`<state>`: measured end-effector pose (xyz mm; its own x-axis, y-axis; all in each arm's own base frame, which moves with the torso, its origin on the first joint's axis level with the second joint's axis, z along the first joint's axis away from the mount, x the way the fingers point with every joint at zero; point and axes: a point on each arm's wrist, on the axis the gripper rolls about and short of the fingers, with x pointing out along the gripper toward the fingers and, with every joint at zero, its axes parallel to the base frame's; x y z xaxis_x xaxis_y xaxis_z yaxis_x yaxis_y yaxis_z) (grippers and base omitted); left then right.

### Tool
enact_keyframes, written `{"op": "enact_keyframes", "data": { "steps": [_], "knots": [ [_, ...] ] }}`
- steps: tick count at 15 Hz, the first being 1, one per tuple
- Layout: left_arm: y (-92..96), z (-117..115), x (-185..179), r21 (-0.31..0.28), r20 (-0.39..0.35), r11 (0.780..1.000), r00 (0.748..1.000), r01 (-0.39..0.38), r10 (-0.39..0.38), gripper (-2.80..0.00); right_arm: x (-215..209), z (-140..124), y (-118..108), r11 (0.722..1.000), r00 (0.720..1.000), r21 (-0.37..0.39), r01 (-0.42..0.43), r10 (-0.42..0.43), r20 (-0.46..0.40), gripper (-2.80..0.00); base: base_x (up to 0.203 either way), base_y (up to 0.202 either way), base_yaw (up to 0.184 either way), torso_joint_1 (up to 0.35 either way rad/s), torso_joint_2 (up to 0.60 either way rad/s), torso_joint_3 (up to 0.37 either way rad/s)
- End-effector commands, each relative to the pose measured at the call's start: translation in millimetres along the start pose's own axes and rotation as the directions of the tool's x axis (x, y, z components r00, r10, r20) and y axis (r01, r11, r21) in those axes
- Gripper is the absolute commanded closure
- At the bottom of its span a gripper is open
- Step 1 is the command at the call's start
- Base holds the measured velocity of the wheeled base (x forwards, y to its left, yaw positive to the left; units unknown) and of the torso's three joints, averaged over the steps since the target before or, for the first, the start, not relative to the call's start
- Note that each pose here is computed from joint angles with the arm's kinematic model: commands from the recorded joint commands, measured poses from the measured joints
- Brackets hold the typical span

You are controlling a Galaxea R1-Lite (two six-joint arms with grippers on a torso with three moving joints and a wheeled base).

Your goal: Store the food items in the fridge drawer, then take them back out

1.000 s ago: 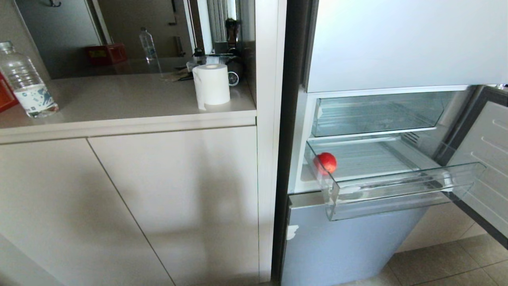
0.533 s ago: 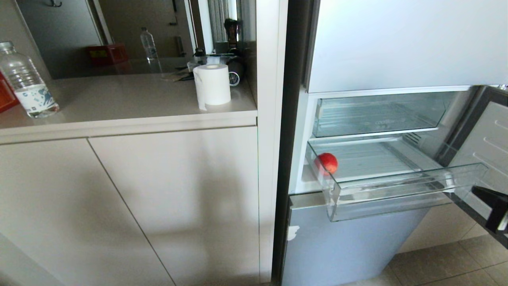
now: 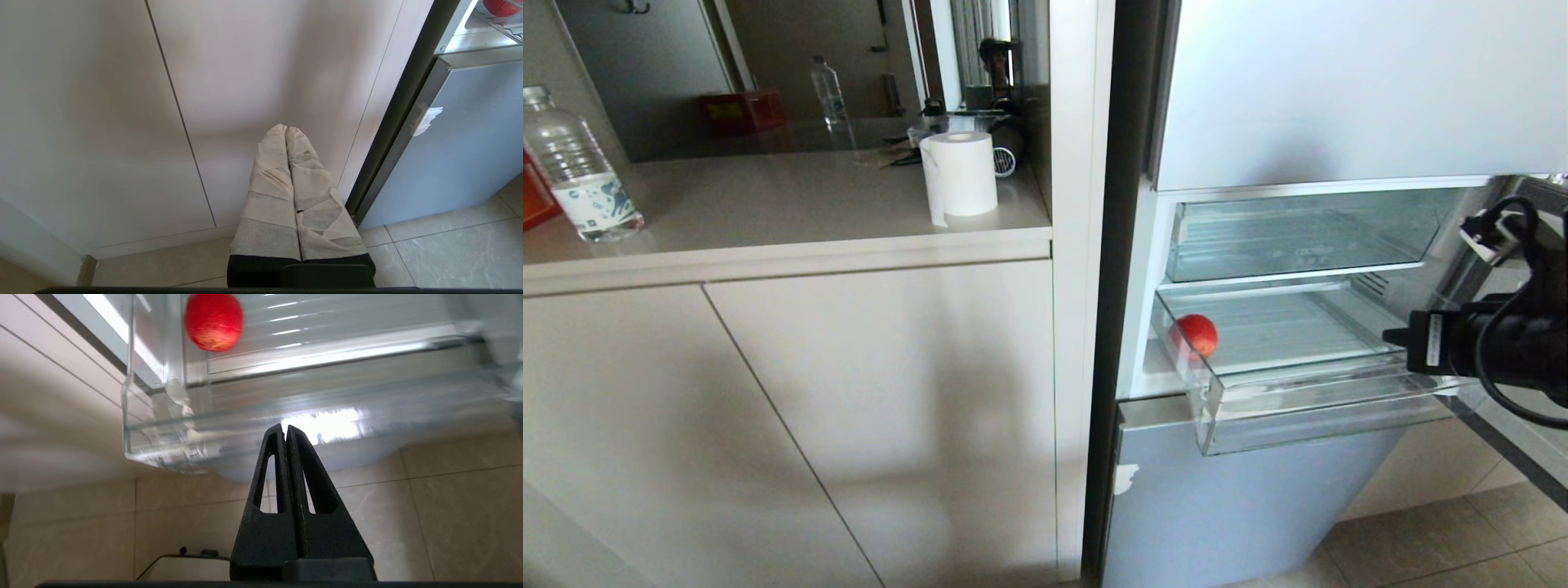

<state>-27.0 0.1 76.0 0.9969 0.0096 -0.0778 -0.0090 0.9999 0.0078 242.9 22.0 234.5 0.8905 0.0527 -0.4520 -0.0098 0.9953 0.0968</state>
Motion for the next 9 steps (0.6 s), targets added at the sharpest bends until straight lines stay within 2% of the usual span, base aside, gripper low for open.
{"op": "enact_keyframes", "data": {
  "steps": [1,6,9],
  "knots": [
    [0.0,0,0,0.000,0.000,1.000,1.000,-0.001,0.001,0.00,45,-1,12,1.000,0.996,-0.020,-0.024,0.022,-0.084,0.00,0.000,0.000,0.000,0.000,0.00,0.000],
    [0.0,0,0,0.000,0.000,1.000,1.000,-0.001,0.001,0.00,105,-2,37,0.997,0.988,-0.038,-0.072,0.066,-0.137,0.00,0.000,0.000,0.000,0.000,0.00,0.000],
    [0.0,0,0,0.000,0.000,1.000,1.000,-0.001,0.001,0.00,133,-8,45,0.996,0.991,-0.042,-0.083,0.078,-0.105,0.00,0.000,0.000,0.000,0.000,0.00,0.000]
  ]
}}
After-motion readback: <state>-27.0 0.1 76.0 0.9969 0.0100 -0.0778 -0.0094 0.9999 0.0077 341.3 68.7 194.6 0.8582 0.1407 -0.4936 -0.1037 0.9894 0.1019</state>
